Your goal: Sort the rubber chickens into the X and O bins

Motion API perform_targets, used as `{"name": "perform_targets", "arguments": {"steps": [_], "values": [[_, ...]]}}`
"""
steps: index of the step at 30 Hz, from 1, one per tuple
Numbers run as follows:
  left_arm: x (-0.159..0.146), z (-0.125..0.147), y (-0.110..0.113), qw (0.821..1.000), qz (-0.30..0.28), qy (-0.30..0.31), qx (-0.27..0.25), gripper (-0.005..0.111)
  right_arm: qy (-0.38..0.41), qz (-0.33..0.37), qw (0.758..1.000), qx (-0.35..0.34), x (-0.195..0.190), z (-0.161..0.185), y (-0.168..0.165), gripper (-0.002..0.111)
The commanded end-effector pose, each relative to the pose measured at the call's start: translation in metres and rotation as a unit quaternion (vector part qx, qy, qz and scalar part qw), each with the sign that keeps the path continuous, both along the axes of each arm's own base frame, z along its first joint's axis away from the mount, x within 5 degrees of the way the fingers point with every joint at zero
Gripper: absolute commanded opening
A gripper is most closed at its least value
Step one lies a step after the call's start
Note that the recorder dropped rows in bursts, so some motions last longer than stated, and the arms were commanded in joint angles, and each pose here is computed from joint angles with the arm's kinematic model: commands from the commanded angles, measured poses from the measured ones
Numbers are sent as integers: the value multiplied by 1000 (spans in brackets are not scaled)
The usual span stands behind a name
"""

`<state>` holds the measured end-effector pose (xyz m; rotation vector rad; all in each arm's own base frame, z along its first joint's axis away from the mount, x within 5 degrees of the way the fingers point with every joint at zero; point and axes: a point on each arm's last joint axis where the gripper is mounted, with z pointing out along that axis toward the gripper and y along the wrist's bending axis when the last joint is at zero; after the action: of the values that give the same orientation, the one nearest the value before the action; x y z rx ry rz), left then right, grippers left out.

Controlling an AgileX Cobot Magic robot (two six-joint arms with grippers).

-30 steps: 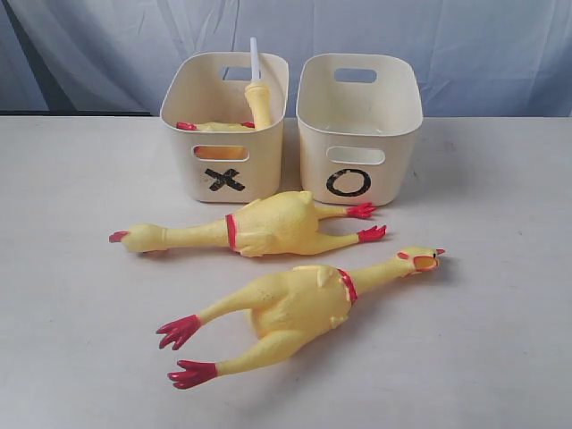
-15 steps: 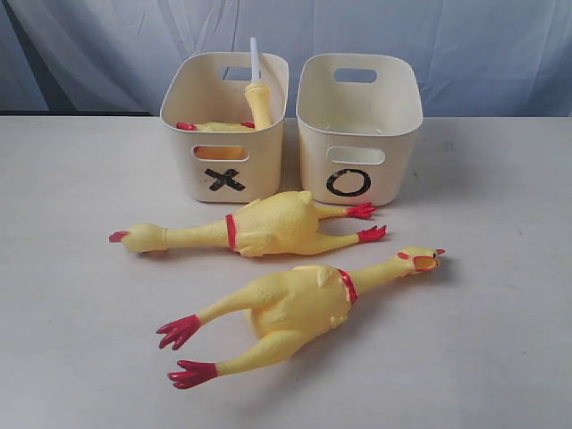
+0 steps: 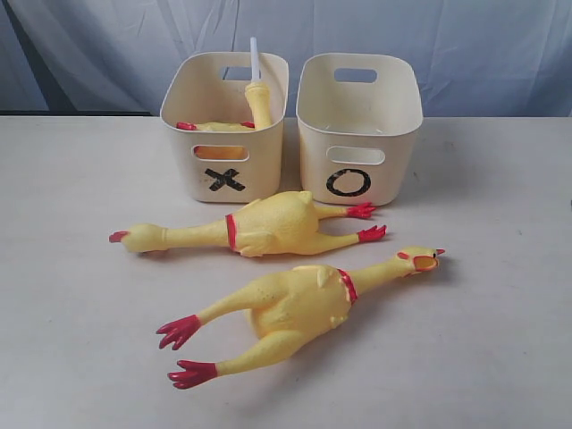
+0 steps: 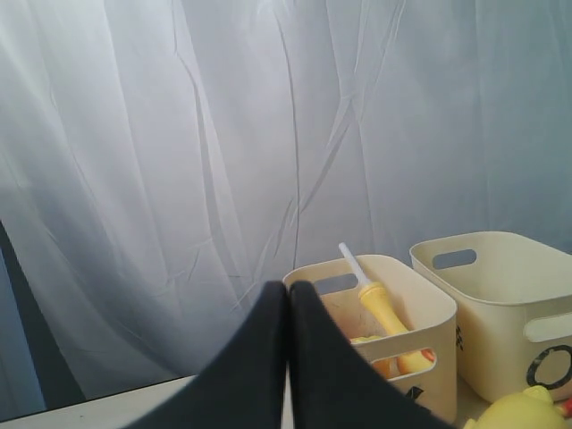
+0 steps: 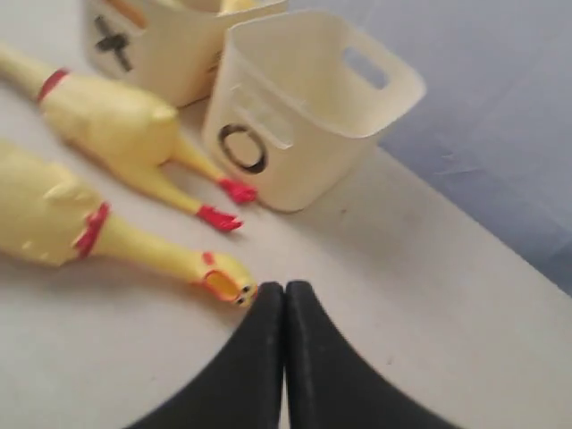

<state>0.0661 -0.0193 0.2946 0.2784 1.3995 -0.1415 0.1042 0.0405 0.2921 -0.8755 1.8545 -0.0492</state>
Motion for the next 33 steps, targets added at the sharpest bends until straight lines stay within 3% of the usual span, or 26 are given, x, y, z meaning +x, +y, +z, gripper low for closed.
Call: {"name": "perform_targets", "arguments": {"steps": [1, 7, 11, 15, 22, 25, 30, 33], "values": [[-1, -1, 1, 1000, 3, 4, -15, 0, 66, 80, 993, -63, 12, -17, 17, -1], [-1, -1, 1, 1000, 3, 4, -15, 0, 129, 146, 971, -140, 29, -42, 33, -1], [-1, -1, 1, 1000, 3, 4, -15, 0, 160, 124, 974, -97, 43, -53, 43, -1], [-1, -1, 1, 1000, 3, 4, -15, 0, 127, 121, 978, -115, 60, -60, 49, -1], [-1, -1, 1, 1000, 3, 4, -15, 0, 77, 178, 956, -219, 84, -81, 62, 1], [-1, -1, 1, 1000, 3, 4, -15, 0, 67, 187, 950, -240, 97, -89, 67, 13], [-1, -1, 1, 1000, 3, 4, -15, 0, 66, 199, 943, -259, 118, -101, 78, 52], [-1, -1, 1, 1000, 3, 4, -15, 0, 73, 211, 936, -274, 127, -110, 83, 58]]}}
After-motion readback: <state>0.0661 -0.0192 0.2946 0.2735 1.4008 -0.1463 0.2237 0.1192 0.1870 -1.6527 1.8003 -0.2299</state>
